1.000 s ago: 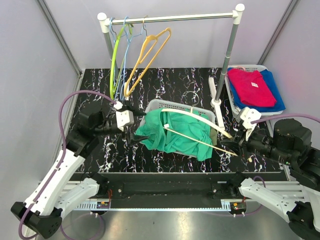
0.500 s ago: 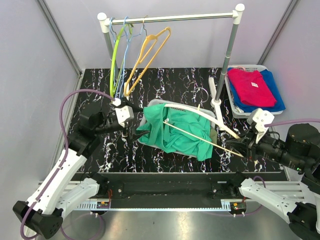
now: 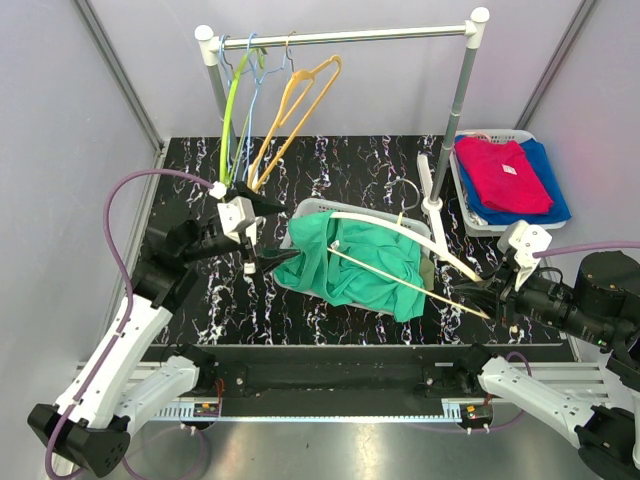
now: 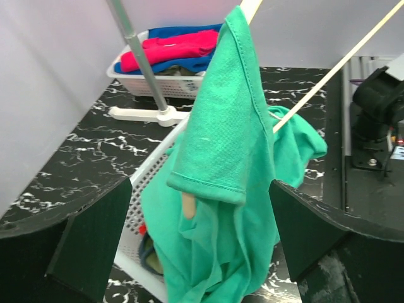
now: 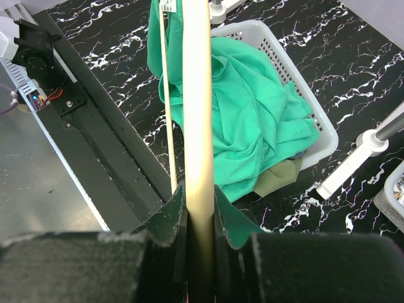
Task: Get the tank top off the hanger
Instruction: Remove the tank top from the hanger, then place the hanger at the clothesline.
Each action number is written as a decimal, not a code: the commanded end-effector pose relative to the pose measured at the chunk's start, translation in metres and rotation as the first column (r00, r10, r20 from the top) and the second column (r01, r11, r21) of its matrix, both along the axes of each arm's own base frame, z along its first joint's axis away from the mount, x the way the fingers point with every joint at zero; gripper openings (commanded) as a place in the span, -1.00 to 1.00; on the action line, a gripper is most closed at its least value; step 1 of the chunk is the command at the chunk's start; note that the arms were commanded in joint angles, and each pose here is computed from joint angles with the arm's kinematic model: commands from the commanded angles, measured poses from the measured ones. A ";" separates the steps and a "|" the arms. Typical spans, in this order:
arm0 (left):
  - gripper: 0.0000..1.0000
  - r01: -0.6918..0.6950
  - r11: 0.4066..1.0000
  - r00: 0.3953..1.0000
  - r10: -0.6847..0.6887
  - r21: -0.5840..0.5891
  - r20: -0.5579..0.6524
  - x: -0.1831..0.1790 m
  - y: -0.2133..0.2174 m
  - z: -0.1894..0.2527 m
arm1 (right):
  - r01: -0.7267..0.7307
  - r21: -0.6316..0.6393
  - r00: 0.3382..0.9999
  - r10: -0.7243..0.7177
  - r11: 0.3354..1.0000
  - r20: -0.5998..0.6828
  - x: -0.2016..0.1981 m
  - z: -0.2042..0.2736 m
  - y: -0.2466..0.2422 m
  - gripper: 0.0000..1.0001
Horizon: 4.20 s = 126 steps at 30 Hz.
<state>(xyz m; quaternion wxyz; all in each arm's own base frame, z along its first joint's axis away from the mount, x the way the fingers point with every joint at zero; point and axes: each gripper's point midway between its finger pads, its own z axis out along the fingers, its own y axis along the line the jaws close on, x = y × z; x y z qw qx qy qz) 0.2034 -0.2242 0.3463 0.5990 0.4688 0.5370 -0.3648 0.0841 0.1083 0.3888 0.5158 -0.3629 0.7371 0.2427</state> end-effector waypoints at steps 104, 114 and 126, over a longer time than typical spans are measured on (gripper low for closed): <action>0.98 -0.008 0.711 0.990 0.104 0.703 -0.094 0.010 -0.083 -0.113 | 0.589 0.272 0.779 -0.624 0.761 0.062 0.080 0.076 -0.060 -1.00; 0.98 -0.173 0.849 0.980 0.201 0.499 -0.003 -0.002 -0.048 0.028 | 0.598 0.204 0.777 -0.623 0.775 0.090 0.117 0.092 -0.034 -1.00; 0.98 -0.437 0.899 0.892 0.436 -0.011 0.118 -0.028 0.060 0.210 | 0.589 0.118 0.793 -0.600 0.799 0.106 0.178 0.100 0.018 -1.00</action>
